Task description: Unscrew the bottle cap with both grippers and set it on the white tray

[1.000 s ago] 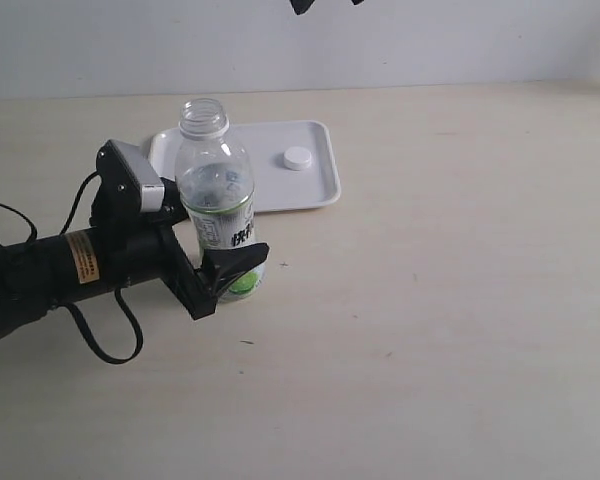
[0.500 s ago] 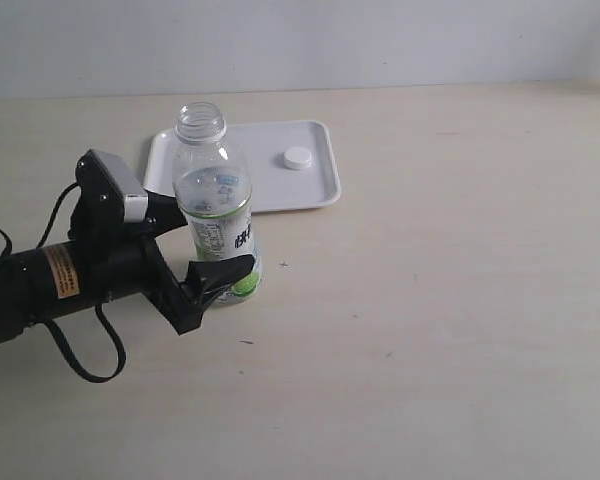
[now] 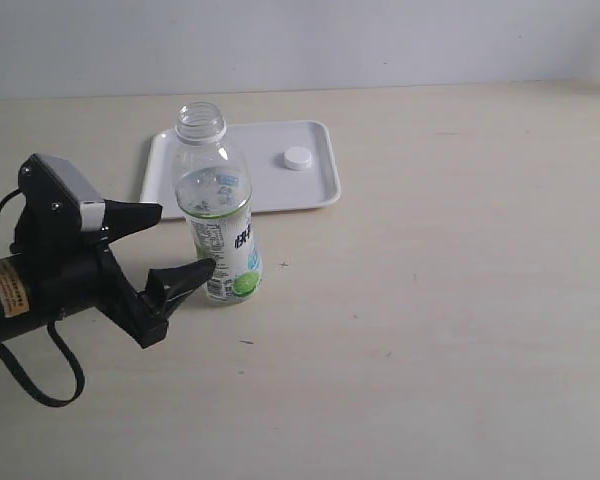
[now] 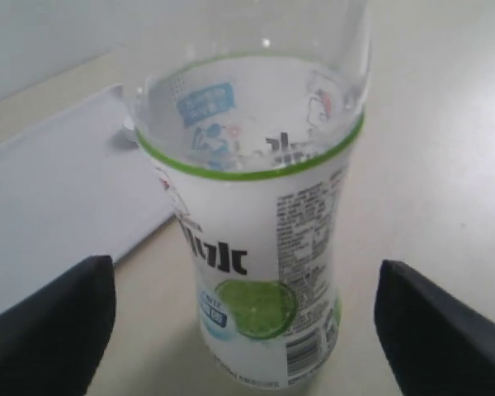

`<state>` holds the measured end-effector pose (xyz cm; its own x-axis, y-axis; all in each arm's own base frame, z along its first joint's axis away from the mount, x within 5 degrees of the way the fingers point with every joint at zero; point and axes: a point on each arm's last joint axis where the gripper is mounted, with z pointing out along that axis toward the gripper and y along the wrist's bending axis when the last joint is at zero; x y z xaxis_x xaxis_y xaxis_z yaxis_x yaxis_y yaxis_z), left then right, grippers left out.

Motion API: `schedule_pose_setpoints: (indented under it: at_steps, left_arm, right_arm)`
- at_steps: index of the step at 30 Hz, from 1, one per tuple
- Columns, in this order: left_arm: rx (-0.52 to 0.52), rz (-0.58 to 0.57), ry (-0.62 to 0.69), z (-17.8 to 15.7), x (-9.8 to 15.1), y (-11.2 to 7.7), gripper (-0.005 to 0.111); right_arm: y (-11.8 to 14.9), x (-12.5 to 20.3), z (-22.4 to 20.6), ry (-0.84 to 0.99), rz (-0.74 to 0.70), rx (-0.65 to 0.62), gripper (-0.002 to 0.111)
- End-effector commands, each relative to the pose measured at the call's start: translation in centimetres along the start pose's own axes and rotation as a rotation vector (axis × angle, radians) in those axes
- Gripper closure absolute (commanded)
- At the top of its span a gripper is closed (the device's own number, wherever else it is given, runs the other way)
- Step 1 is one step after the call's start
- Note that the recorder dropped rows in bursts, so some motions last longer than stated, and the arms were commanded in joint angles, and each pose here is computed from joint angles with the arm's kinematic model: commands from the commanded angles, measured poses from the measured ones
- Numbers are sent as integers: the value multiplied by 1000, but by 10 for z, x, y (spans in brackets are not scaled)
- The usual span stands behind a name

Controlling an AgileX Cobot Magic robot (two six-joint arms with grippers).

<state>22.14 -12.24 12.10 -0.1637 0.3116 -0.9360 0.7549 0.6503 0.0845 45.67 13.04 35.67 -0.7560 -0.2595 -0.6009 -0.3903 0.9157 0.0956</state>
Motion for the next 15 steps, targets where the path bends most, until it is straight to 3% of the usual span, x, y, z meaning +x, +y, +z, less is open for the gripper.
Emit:
schedule_pose_setpoints:
  at_steps: [1,4,5,7,15]
  left_arm:
    - [-28,-8,-30,-18,-7,-5,43]
    - [-34,-46,-60,-31,-14,-10,73]
    - [-37,-68,-81,-38,-18,-12,91]
    - [-49,-103,-125,-49,-25,-15,106]
    - [-259,-234,-292,-108,-34,-22,107]
  right_arm:
    - [-1,4,2,20,-31,9,47]
    - [-2,4,3,22,-30,9,47]
    - [-2,4,3,22,-30,9,47]
    - [-1,4,4,23,-28,4,47]
    - [-1,4,4,22,-16,-2,47]
